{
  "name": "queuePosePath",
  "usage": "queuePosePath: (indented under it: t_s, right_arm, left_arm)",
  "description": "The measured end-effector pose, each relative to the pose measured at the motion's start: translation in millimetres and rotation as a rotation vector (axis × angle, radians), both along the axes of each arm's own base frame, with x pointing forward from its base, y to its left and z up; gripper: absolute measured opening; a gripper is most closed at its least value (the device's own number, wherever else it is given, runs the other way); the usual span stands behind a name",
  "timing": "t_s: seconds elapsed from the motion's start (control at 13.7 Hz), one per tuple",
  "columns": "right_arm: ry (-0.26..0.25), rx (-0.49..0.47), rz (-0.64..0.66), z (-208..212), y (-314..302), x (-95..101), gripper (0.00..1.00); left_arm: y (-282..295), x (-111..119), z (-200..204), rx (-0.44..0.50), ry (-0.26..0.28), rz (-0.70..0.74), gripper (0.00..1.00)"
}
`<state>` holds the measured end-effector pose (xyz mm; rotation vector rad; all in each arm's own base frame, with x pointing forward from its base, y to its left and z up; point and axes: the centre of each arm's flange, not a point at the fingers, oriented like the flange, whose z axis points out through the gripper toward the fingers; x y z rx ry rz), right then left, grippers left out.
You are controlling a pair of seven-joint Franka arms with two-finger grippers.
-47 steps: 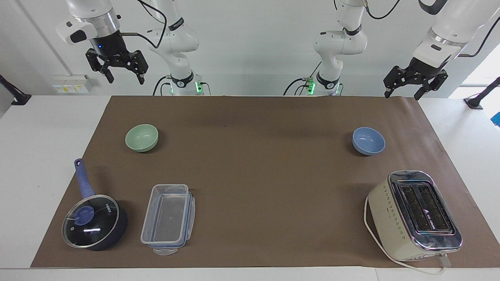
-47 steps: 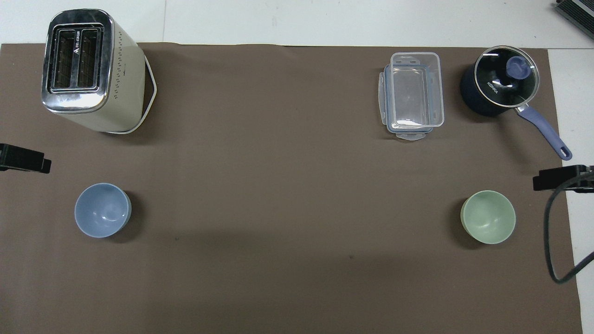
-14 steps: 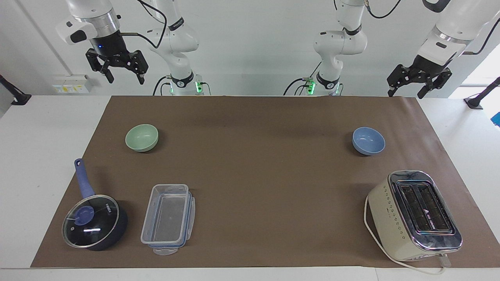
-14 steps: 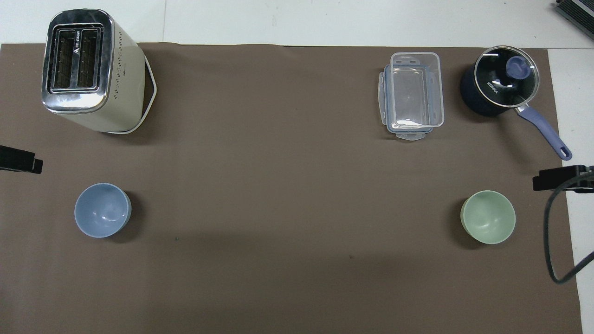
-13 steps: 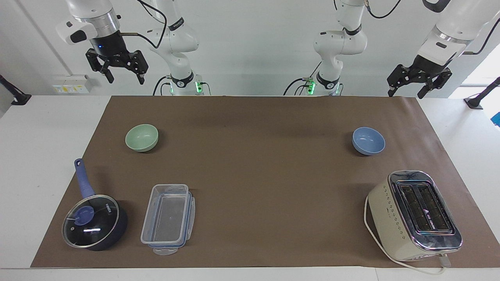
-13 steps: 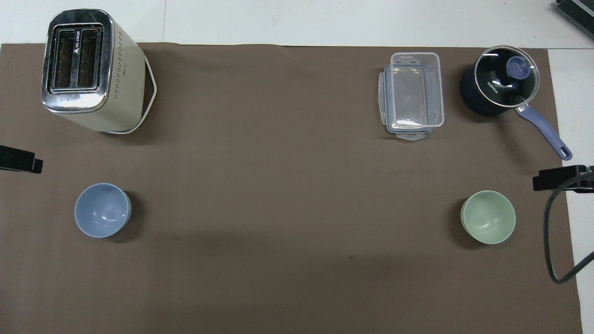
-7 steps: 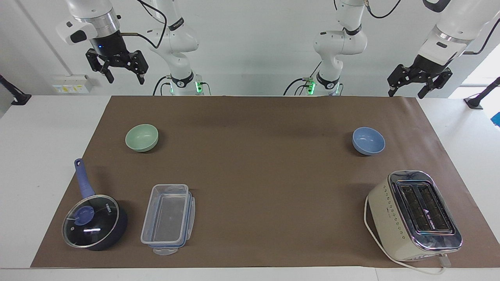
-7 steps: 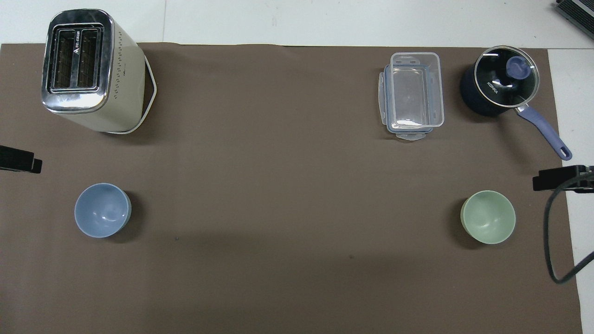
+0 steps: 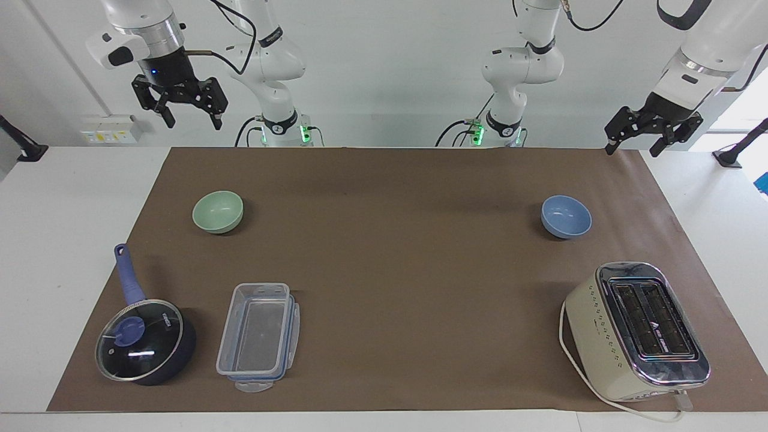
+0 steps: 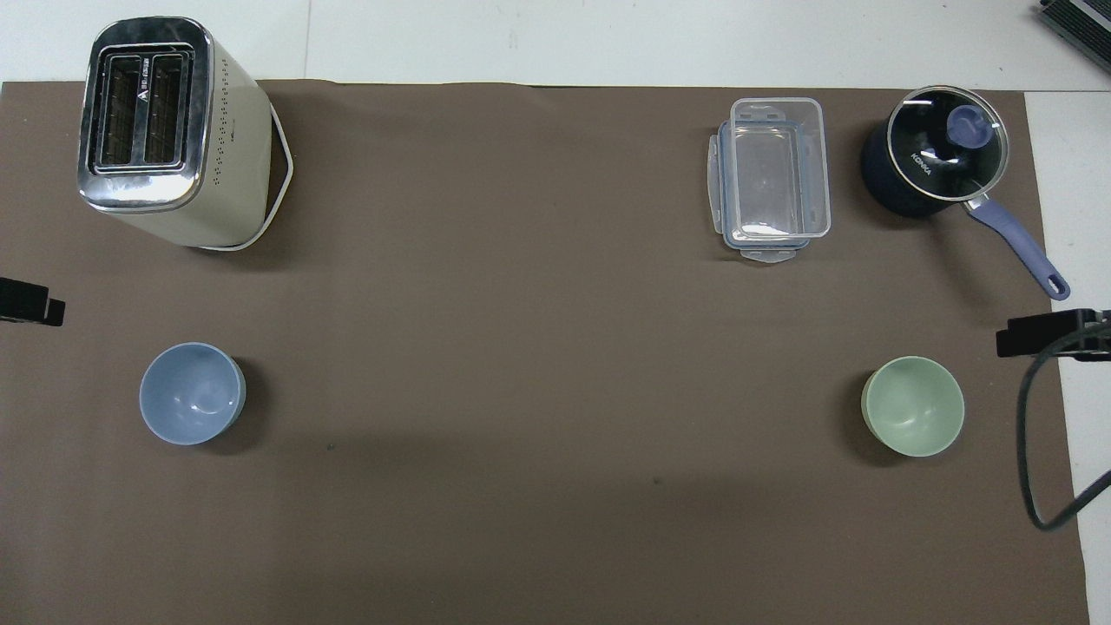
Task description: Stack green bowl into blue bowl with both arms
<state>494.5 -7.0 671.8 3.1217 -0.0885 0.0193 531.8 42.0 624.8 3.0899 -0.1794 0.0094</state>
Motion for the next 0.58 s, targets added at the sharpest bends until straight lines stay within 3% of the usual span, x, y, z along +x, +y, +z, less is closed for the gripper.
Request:
queuePosePath:
  t_s: [0.58]
  right_arm:
    - [0.020, 0.000, -0.002, -9.3, -1.4, 0.2, 1.00]
  left_arm:
    - [76.0, -7.5, -128.9, -0.141, -0.038, -0.020, 1.00]
